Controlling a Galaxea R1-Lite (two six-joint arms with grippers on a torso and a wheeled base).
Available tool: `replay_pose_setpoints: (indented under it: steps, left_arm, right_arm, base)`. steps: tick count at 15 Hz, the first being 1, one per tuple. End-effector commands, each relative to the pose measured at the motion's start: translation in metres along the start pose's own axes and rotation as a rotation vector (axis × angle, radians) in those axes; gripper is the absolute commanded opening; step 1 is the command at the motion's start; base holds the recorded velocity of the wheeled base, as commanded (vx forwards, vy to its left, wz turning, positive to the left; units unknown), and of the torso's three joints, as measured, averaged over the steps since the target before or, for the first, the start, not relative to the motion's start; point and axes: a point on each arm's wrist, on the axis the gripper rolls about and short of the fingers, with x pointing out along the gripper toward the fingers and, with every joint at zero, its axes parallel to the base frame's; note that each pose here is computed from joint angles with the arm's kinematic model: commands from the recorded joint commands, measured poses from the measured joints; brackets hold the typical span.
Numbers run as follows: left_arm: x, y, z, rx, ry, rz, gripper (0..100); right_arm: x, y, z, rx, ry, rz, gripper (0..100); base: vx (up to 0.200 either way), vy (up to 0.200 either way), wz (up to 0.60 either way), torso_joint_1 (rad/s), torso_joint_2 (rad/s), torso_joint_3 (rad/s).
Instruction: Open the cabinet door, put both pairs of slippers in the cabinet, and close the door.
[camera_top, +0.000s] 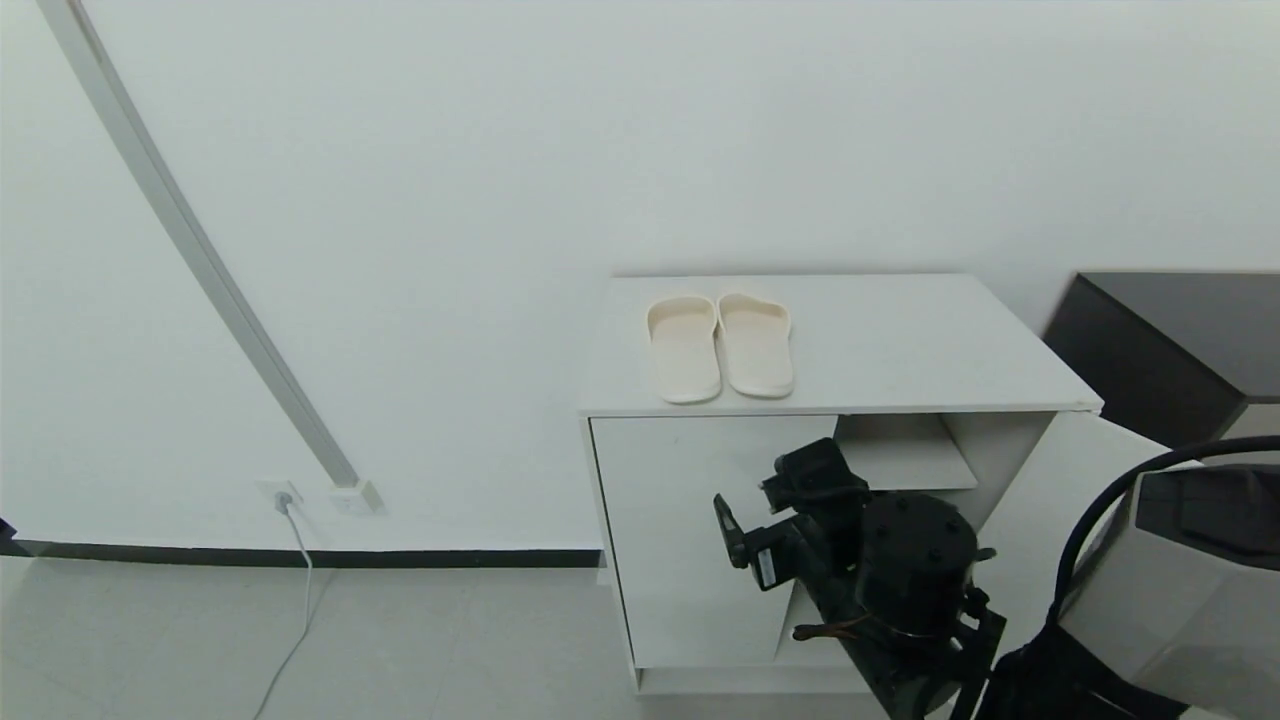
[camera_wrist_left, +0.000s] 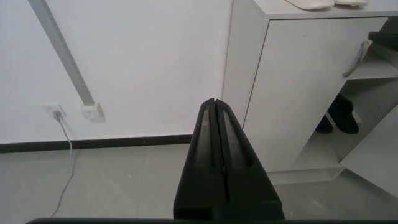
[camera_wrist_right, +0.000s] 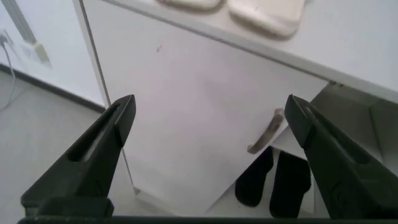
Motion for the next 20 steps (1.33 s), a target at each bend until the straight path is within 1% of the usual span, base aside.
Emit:
replay_pose_setpoints:
  steps: [1,3,4,6,7,10,14,16,20]
  left_arm:
    - [0.000,0.000,0.000,0.000,0.000,0.000,0]
    - [0.000,0.000,0.000,0.000,0.000,0.000,0]
    - [0.000,0.000,0.000,0.000,0.000,0.000,0]
    - [0.000,0.000,0.000,-0.001,0.000,0.000,0]
    - [0.000,0.000,0.000,0.000,0.000,0.000,0]
    - [0.000,0.000,0.000,0.000,0.000,0.000,0]
    - [0.000,0.000,0.000,0.000,0.000,0.000,0]
    - [0.000,0.000,0.000,0.000,0.000,0.000,0]
    - [0.000,0.000,0.000,0.000,0.000,0.000,0]
  right_arm:
    - [0.006,-0.001,0.048,0.072,-0.010,0.005,100]
    - [0.008,-0.002,0.091,0.141,0.051,-0.020,100]
    - [0.010,-0.002,0.103,0.161,0.066,-0.043,100]
    - [0.022,0.001,0.134,0.234,0.082,-0.155,100]
    - [0.026,0.001,0.138,0.244,0.077,-0.169,100]
    - [0.027,0.003,0.136,0.240,0.082,-0.172,100]
    - [0.028,0.009,0.122,0.241,0.114,-0.183,100]
    - [0.029,0.011,0.112,0.238,0.130,-0.185,100]
    - [0.034,0.013,0.106,0.243,0.133,-0.187,100]
  base:
    - [0.000,0.000,0.00,0.000,0.00,0.000]
    - [0.000,0.000,0.00,0.000,0.00,0.000]
    - [0.000,0.000,0.00,0.000,0.00,0.000]
    - [0.000,0.000,0.00,0.000,0.00,0.000]
    - [0.000,0.000,0.00,0.000,0.00,0.000]
    - [0.000,0.000,0.00,0.000,0.00,0.000]
    - [0.000,0.000,0.00,0.000,0.00,0.000]
    - [0.200,0.000,0.00,0.000,0.00,0.005]
    - [0.200,0.000,0.00,0.005,0.00,0.002]
